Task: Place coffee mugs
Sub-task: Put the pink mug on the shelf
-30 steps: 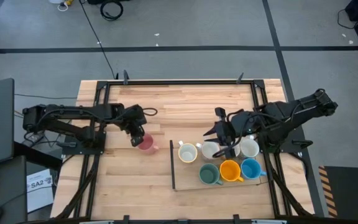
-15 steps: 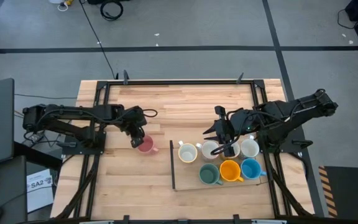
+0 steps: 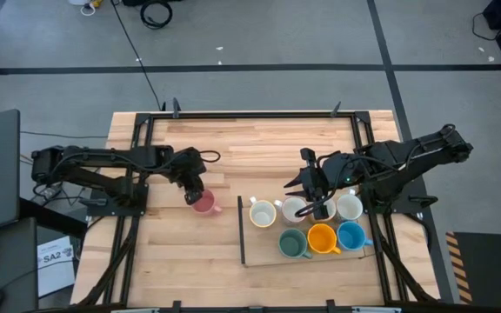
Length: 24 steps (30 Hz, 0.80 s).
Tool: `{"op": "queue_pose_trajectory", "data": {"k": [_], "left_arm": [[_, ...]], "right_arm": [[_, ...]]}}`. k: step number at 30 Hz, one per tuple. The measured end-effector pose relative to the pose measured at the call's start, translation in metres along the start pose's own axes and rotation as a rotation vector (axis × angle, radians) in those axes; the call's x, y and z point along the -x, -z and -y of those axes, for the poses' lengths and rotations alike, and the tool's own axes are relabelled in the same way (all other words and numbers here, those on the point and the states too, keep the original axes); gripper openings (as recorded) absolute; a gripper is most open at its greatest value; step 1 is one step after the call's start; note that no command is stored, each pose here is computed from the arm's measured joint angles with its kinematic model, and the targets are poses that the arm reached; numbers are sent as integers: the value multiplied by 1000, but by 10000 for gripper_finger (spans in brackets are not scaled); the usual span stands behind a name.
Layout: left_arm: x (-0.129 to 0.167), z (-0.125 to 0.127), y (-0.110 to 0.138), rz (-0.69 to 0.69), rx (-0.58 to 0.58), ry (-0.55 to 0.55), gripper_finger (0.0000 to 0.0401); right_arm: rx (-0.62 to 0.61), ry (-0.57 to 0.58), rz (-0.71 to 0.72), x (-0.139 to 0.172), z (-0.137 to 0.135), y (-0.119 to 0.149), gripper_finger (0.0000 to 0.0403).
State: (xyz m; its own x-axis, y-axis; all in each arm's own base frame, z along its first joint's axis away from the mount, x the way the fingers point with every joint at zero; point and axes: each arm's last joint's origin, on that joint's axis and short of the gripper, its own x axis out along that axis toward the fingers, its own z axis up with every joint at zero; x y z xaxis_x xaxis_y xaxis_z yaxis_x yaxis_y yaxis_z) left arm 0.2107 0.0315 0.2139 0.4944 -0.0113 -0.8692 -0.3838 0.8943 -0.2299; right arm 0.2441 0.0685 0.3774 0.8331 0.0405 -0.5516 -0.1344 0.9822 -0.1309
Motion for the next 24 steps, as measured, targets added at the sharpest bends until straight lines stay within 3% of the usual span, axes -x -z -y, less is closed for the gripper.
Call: {"op": "queue_pose_trajectory", "data": {"k": [5, 12, 24], "left_arm": [[12, 3, -5, 67, -12, 33, 166], [60, 12, -14, 192, -81, 74, 167], [130, 20, 40, 350, -119, 111, 167]], "right_arm": [[-10, 3, 37, 0, 1, -4, 94], [-128, 47, 209, -7, 14, -21, 94], [-235, -33, 304, -101, 70, -37, 94]]}}
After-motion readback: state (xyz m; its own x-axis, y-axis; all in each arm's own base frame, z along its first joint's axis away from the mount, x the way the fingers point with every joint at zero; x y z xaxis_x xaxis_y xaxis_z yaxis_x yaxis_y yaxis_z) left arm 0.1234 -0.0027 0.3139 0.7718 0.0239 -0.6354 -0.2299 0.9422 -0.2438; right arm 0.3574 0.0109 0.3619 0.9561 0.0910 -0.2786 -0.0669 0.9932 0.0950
